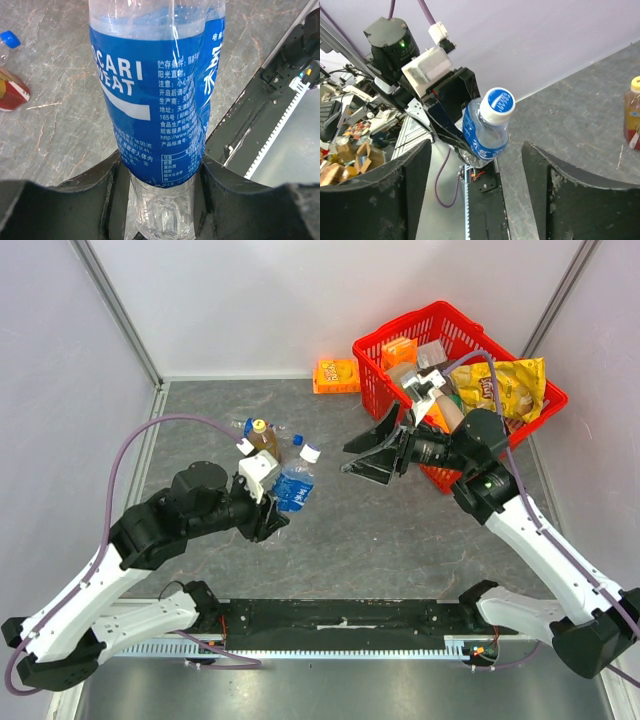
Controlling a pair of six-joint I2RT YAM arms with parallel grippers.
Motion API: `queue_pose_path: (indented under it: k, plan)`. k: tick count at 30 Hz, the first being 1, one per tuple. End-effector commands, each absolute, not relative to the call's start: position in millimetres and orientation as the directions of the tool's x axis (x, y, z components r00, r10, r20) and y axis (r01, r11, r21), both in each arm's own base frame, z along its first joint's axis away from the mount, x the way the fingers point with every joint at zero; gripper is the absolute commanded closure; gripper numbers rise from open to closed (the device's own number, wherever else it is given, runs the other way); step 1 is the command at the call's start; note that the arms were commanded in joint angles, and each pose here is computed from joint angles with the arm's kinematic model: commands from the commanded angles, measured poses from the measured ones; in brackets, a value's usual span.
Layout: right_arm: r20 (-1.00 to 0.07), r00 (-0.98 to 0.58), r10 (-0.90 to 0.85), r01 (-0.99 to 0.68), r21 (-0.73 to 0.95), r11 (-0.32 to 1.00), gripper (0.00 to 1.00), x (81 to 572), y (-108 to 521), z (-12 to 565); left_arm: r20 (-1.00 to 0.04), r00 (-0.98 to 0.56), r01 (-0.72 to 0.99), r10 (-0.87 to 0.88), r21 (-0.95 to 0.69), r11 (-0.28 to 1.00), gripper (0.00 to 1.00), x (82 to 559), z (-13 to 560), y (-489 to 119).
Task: Unscrew the bottle caps
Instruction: Unscrew the bottle cap from the plastic bottle.
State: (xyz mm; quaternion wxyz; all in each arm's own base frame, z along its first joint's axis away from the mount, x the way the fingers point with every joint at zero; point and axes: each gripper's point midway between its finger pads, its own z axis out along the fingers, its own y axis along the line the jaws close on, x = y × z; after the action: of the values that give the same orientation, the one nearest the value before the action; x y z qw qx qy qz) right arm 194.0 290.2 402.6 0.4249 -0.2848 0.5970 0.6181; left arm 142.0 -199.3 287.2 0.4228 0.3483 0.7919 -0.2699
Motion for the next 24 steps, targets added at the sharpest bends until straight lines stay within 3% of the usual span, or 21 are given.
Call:
queue_pose_path:
  k: [1,6,12,16,24]
  plan:
    - [-0.841,-0.491,0.226,-0.836,0.528,0.147,0.14,209.5,289.1,410.8,-0.845,-0.432,0.744,0.315,-0.136,0.654,0.76,146.8,278.2,-195.0]
    - [-0.8,-0.555,0.229,-0.772,0.597,0.217,0.04,233.4,298.5,397.1,-0.831,-0.443,0.744,0.336,-0.131,0.656,0.76,148.0,270.1,-196.3]
    - [-0.758,-0.609,0.234,-0.716,0.652,0.251,0.03,249.3,316.0,389.5,-0.821,-0.442,0.742,0.361,-0.109,0.661,0.76,152.2,263.9,-196.4]
    - [-0.736,-0.64,0.222,-0.7,0.677,0.226,0.08,247.9,333.5,386.2,-0.815,-0.443,0.745,0.373,-0.103,0.659,0.76,153.6,261.0,-197.6]
    - [-0.71,-0.674,0.203,-0.674,0.704,0.224,0.27,244.8,344.6,371.1,-0.8,-0.453,0.741,0.394,-0.092,0.665,0.76,156.6,252.7,-198.2]
